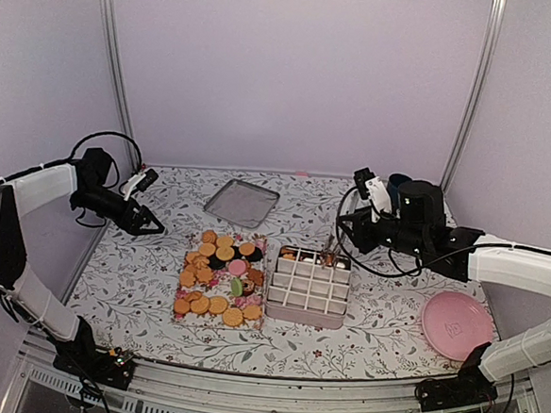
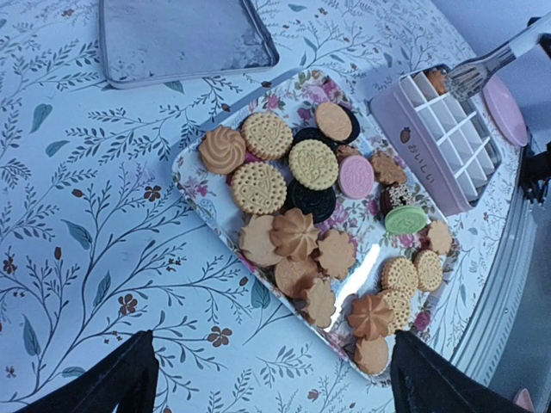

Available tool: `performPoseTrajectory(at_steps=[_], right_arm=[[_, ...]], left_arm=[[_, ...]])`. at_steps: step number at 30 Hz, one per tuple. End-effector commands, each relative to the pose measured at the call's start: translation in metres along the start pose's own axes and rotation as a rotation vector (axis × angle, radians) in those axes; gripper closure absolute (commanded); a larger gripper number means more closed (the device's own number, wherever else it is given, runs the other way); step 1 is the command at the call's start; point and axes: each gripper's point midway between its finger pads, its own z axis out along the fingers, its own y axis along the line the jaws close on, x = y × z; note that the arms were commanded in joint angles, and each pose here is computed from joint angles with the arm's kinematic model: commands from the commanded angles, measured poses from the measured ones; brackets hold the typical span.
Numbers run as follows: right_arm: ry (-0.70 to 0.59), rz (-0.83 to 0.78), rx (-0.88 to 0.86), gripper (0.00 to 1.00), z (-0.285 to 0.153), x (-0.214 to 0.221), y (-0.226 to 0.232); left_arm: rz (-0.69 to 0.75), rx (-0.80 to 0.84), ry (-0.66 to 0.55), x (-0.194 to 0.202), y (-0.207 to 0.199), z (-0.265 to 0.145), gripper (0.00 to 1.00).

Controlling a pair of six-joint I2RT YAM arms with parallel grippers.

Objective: Pack the cookies
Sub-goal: Place the fake cookies in the empty pocket of the box, then pick up the fake cookies from the plate.

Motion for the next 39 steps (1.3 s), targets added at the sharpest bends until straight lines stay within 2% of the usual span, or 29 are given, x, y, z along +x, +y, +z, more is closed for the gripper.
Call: performPoseTrajectory(at_steps=[1,11,19,28,35,36,39], right_arm=[[-0.11,-0.009,0.0,0.69,-0.007,-0.043,-0.001],[-0.196,-0.025,-0.106,0.69,-0.024,-0.079,0.023],[-0.216,-0.071,-0.273,0.66,-0.003,-0.088,0.102],[-0.172,-0.102,-0.415,0.63,0.048,-0.07,0.175],[-0.1,-0.126,-0.419,0.61,0.073,-0.036,0.19],[-0.123,-0.124,-0.422,0.61,0.073,-0.047,0.193],[-0.12,-0.124,-0.424,0.61,0.077,-0.045,0.195]], left_arm=[[0.013,0.007,-0.009,-0.005,0.0,-0.002,0.06],[0.019,0.009,-0.014,-0.007,-0.001,-0.003,0.06],[0.012,0.01,-0.004,-0.004,0.0,-0.002,0.06],[0.018,0.006,0.002,-0.002,-0.001,-0.003,0.06],[0.026,0.011,0.0,-0.001,-0.002,-0.003,0.06],[0.025,0.01,0.001,-0.001,-0.001,-0.003,0.06],[0.025,0.012,0.003,0.0,-0.001,-0.002,0.06]])
